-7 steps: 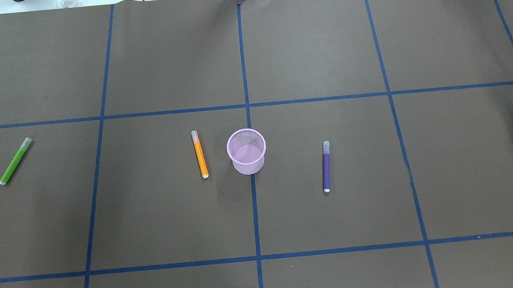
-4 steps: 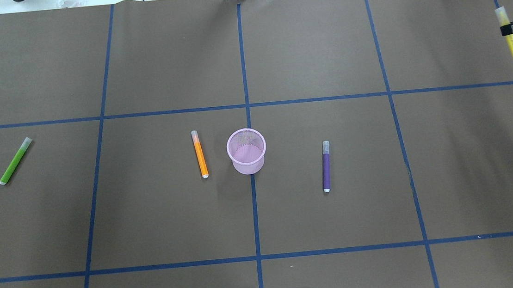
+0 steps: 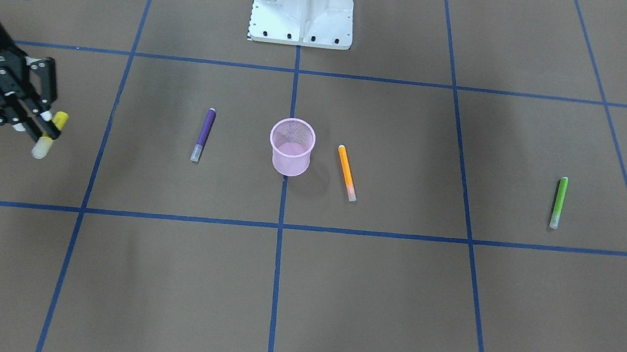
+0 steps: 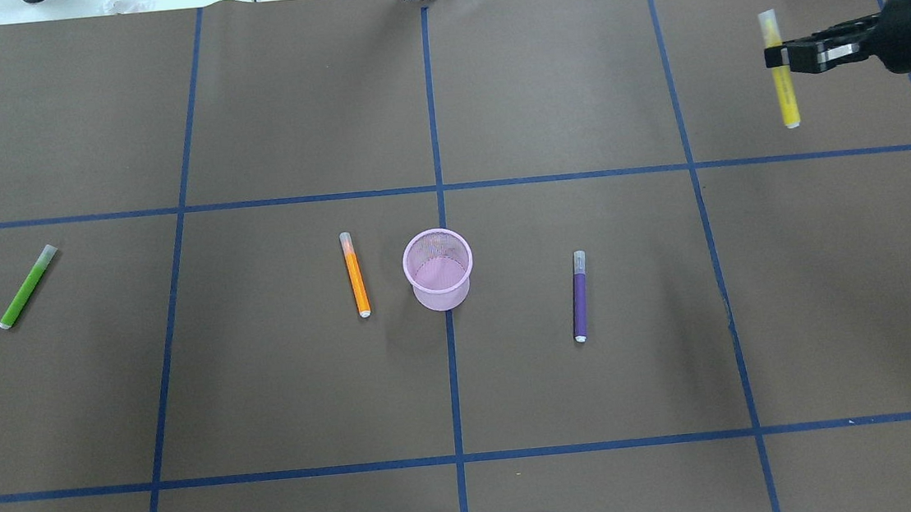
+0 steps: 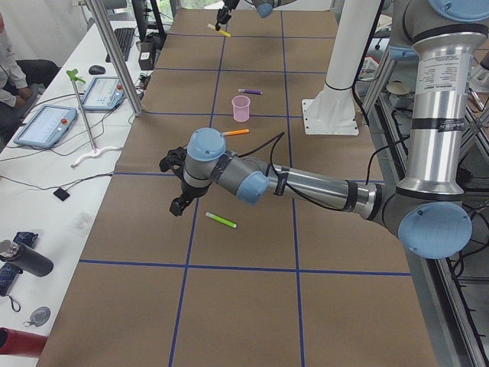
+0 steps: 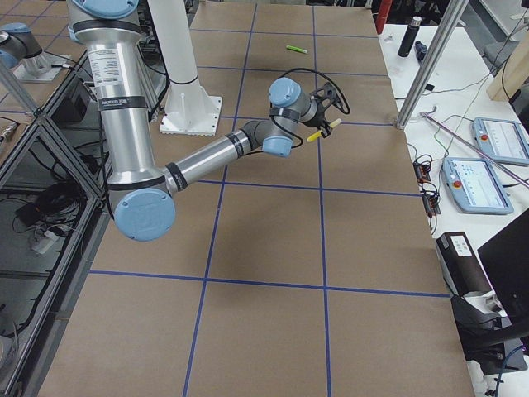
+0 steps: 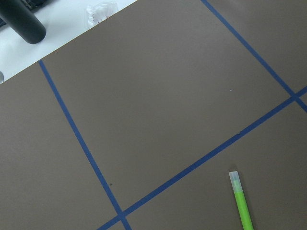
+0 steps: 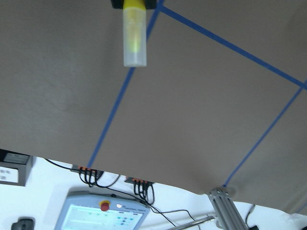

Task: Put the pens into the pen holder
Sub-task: 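Carry the yellow highlighter with the right gripper over the lilac cup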

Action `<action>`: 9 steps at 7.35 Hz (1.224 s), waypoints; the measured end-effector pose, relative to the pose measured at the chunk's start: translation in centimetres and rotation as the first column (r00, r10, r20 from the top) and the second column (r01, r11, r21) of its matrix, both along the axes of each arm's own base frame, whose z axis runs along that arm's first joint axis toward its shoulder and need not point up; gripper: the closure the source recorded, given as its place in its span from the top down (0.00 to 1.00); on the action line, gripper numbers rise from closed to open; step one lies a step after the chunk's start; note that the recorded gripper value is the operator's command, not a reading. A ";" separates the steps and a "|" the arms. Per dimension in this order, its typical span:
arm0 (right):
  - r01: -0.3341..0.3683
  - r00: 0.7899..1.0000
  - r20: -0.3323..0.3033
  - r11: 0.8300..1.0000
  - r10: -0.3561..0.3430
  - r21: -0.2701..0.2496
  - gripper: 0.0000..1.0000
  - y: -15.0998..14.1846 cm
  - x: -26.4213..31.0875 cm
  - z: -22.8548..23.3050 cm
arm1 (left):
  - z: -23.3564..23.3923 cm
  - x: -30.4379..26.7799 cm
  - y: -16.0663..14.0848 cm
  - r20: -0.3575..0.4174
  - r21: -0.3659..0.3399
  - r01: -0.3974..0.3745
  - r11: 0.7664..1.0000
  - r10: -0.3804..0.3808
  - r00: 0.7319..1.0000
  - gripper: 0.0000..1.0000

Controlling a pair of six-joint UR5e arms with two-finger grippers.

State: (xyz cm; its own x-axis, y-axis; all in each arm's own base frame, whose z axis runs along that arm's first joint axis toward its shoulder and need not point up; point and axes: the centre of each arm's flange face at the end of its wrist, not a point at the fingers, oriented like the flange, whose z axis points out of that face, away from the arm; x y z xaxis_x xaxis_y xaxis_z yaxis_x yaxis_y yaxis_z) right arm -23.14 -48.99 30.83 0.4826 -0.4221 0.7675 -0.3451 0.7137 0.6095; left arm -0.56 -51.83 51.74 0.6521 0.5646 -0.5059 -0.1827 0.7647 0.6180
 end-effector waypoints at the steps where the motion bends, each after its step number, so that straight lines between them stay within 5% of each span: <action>1: -0.040 0.998 0.040 0.999 0.039 0.029 0.00 1.3 -4.9 -3.0 | -0.3 0.9 -0.4 -0.001 0.003 -0.014 1.000 0.014 1.000 1.00; 5: -0.199 0.971 0.154 0.976 0.184 0.093 0.00 10.4 -21.2 -11.4 | -1.2 4.3 -1.6 -0.028 -0.040 -0.026 0.999 0.025 0.999 1.00; 9: -0.298 0.952 0.104 0.948 0.287 0.109 0.06 13.7 -29.8 -12.0 | -1.0 4.7 -1.9 -0.028 -0.047 -0.028 0.999 0.027 0.999 1.00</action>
